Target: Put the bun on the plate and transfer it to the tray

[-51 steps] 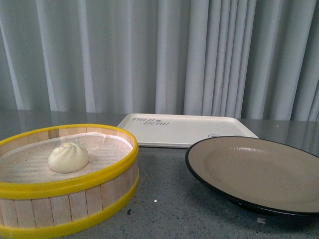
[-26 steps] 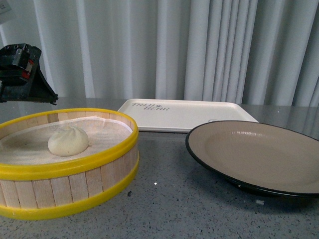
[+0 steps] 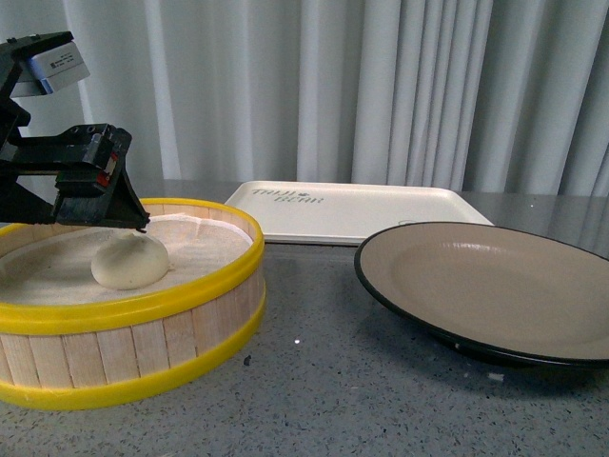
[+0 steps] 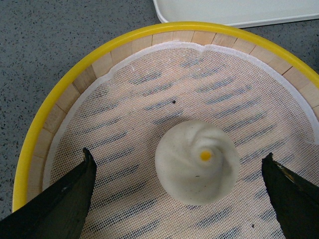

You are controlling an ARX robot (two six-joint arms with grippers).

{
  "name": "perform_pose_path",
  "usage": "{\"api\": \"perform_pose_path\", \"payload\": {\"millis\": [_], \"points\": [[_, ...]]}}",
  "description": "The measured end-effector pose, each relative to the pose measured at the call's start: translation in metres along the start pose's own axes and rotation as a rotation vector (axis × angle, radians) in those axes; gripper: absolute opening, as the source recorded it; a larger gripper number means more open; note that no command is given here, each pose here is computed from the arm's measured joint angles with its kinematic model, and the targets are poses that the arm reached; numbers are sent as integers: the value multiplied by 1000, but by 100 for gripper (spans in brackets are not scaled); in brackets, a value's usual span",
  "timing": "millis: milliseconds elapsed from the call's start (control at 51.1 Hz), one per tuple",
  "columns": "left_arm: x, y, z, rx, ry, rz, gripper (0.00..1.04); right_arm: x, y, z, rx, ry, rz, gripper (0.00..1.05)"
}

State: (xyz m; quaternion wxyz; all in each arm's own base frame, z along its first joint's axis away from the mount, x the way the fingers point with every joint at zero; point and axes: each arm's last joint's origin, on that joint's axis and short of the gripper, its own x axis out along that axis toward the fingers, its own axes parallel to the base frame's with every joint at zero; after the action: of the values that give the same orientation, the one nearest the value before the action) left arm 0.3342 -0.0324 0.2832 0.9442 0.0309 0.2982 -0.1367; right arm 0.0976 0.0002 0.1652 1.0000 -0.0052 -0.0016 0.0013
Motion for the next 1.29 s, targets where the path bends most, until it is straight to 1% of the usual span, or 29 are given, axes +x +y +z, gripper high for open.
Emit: {"api": "perform_pose_path", "payload": {"millis": [626,1017,1114,1134,1153,1212,1232,1290], "points": [[21,-21,0,41,43,15,98,0,0,0,0,0,0,96],[34,-19,-5,37,75,36,98,0,0,0,0,0,0,96],[36,-18,-3,26,74,22,98,0,0,0,0,0,0,96],[36,-17,-3,28,71,24,97,0,0,0,0,0,0,96],[36,-17,-3,27,66,25,91,0,0,0,0,0,0,96],[36,-18,-3,26,65,17,81,0,0,0,0,0,0,96],[36,-18,-3,26,65,17,79,0,0,0,0,0,0,96],[37,-18,-2,28,59,18,66,0,0,0,0,0,0,96]]}}
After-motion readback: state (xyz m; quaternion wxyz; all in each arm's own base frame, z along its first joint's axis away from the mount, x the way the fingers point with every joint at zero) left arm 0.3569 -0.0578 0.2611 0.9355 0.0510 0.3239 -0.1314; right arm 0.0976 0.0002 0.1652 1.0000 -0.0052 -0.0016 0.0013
